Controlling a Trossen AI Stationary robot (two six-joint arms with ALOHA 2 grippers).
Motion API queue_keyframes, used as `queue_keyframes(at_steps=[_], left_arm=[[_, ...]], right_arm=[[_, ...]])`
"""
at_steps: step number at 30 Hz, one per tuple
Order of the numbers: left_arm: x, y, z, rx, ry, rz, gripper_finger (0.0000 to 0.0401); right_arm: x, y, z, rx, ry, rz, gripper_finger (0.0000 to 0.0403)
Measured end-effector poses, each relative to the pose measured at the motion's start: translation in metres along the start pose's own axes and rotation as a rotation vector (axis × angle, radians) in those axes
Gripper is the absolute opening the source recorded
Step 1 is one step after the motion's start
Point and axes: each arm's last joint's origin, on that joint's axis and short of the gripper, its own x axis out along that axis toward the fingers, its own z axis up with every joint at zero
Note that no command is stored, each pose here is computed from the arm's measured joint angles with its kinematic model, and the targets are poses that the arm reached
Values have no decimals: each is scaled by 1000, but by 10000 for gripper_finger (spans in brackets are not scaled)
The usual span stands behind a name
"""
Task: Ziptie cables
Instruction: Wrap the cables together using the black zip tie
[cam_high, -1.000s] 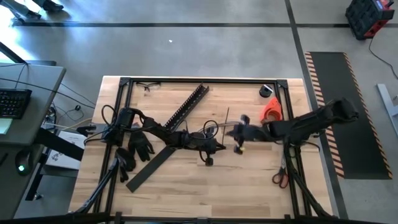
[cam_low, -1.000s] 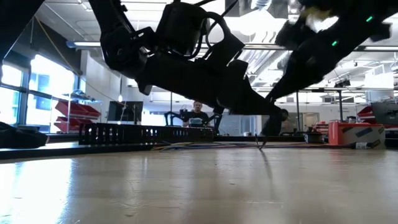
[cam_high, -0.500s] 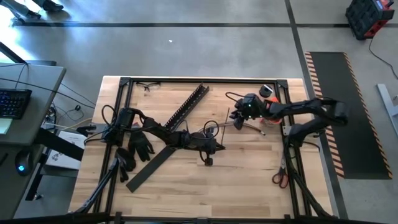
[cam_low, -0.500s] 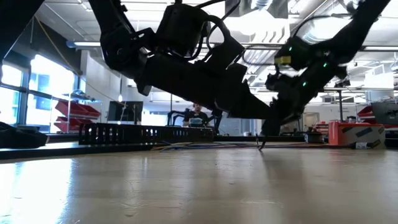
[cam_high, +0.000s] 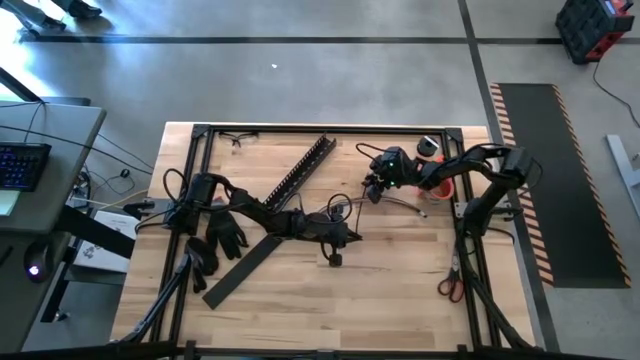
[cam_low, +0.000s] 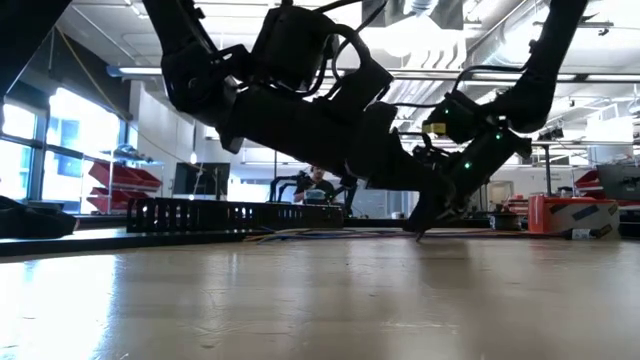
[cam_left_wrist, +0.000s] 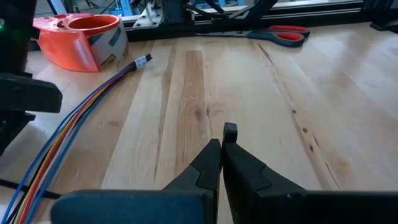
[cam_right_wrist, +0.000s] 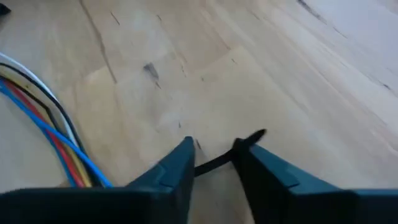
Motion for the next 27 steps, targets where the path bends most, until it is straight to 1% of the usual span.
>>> queue_keyframes(at_steps=[3,5,8,10,13,15,17,20,23,27], left_arm=[[0,1,0,-1,-2,7,0],[-2,1,3,11,8,24,0],[-8,4,10,66,39,103,0],[-13,9,19,92,50,139,0],[-18,21,30,115,35,144,0],[-19,35,33,126,26,134,0],[-18,53,32,105,23,136,0],[-19,81,30,48,20,116,0],[-22,105,30,9,-9,101,0],[-27,131,31,-61,-42,36,0]], right_arm=[[0,1,0,-24,5,3,34],[-1,4,0,-57,5,17,10],[-2,12,1,-99,-12,44,6],[-3,19,5,-146,-48,62,2],[-4,28,12,-239,-125,86,0],[-5,32,16,-293,-179,92,0],[-6,33,21,-345,-236,90,0],[-8,32,28,-415,-308,52,0],[-10,29,32,-502,-345,21,0],[-12,25,36,-562,-383,-9,0]])
